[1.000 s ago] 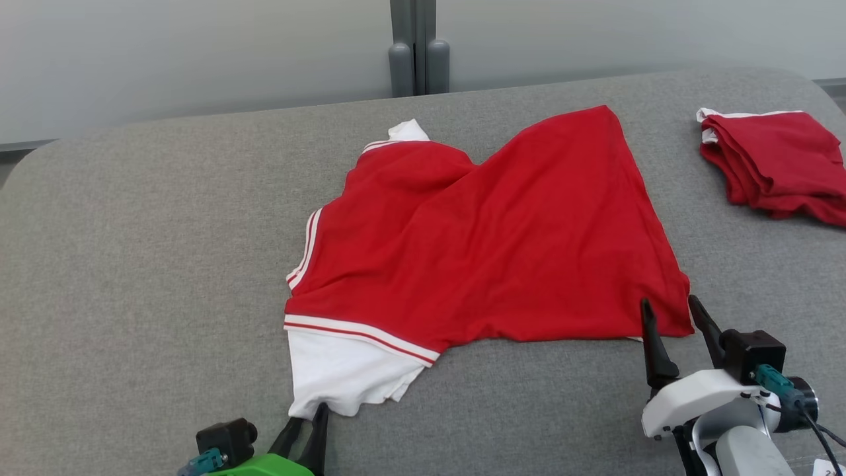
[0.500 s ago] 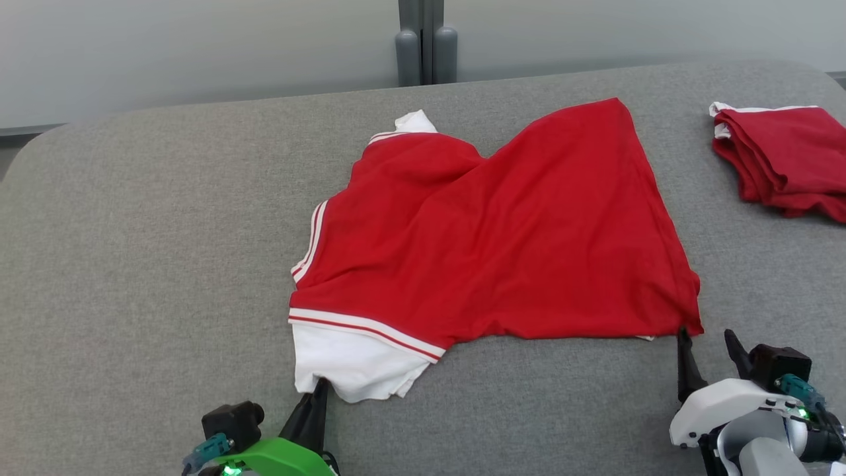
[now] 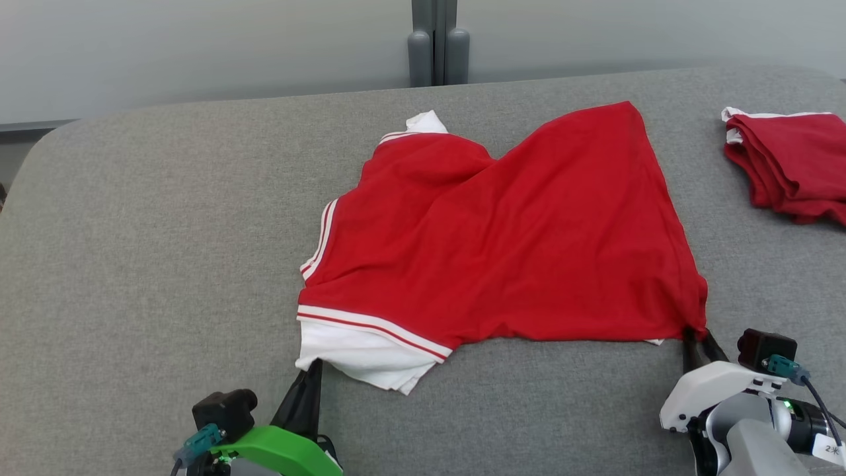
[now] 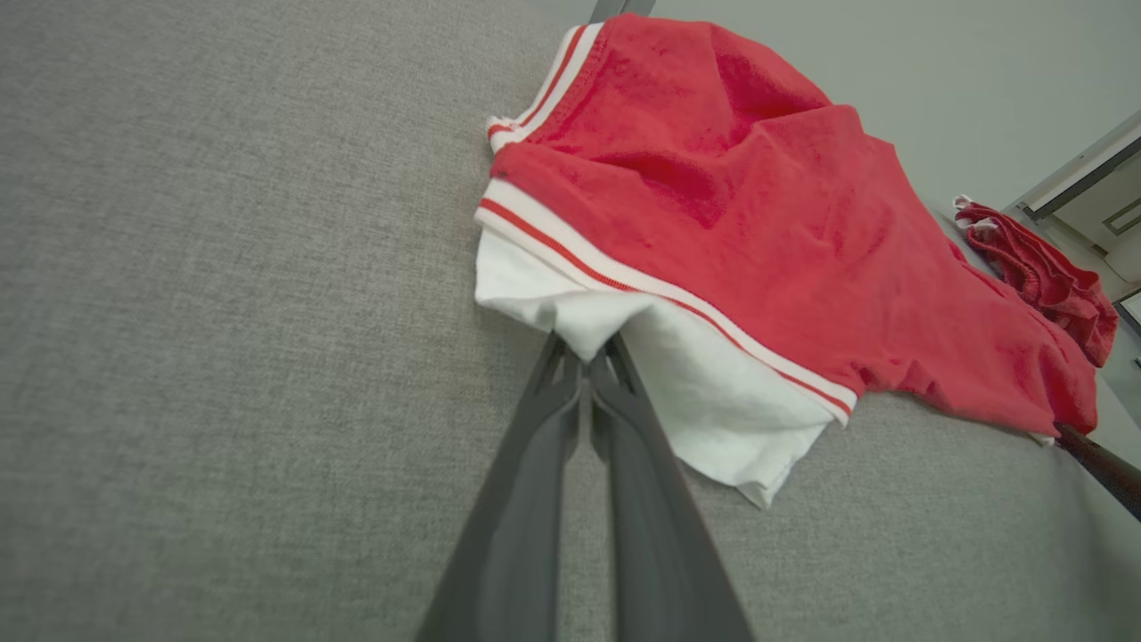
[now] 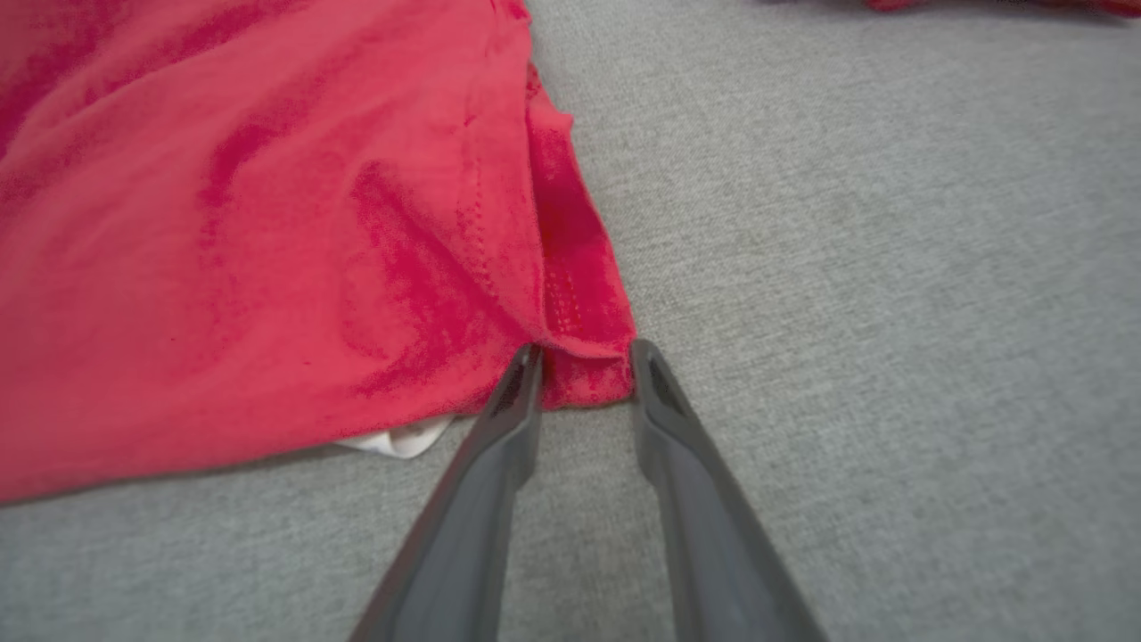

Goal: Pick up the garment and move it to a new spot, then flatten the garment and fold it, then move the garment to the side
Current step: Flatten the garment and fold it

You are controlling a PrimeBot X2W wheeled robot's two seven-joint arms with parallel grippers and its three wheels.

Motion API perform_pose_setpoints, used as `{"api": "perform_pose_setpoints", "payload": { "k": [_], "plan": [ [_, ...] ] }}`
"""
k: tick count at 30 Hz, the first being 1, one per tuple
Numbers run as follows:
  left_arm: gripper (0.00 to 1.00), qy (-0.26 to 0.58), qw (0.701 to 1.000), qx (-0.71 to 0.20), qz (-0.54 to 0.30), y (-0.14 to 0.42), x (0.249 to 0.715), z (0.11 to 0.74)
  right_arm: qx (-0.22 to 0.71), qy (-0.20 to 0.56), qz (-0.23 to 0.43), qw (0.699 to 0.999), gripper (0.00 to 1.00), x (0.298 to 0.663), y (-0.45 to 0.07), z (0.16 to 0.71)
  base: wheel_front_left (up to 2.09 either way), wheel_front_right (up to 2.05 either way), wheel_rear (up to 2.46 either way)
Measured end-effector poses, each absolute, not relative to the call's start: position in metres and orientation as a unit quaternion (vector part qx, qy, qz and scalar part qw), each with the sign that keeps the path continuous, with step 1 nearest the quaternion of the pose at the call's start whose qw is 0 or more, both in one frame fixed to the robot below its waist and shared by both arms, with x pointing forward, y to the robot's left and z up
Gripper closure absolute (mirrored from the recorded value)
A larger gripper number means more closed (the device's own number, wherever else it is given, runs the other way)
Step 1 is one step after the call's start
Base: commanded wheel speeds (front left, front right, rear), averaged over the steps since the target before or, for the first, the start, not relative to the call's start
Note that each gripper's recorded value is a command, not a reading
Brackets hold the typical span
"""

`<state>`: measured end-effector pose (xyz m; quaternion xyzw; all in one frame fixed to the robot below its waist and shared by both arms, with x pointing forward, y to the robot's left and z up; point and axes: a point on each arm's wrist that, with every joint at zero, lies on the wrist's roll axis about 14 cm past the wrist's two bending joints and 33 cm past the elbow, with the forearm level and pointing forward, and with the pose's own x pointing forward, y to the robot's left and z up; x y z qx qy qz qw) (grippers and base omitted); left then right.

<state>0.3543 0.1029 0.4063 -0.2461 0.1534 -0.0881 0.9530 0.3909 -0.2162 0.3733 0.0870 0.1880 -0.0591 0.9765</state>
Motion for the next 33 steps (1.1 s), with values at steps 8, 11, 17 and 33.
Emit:
{"api": "perform_pose_setpoints", "payload": {
  "k": [8,11,17,33],
  "plan": [
    [1.0,0.109,0.958,-0.241,-0.111,0.097,0.368,0.434,0.122,0.167,-0.058,0.977,1.0,0.4,-0.209,0.386,0.0,0.0,0.0],
    [1.0,0.076,0.96,-0.239,-0.122,0.096,0.376,0.454,0.128,0.137,-0.049,0.981,1.0,0.409,-0.206,0.404,0.0,0.0,0.0],
    [1.0,-0.011,0.964,-0.222,-0.149,0.097,0.394,0.512,0.138,0.062,-0.026,0.988,1.0,0.419,-0.198,0.448,0.0,0.0,0.0],
    [1.0,-0.248,0.927,-0.156,-0.233,0.098,0.37,0.704,0.139,-0.178,0.022,0.974,1.0,0.393,-0.201,0.619,0.0,0.0,0.0]
  ]
}}
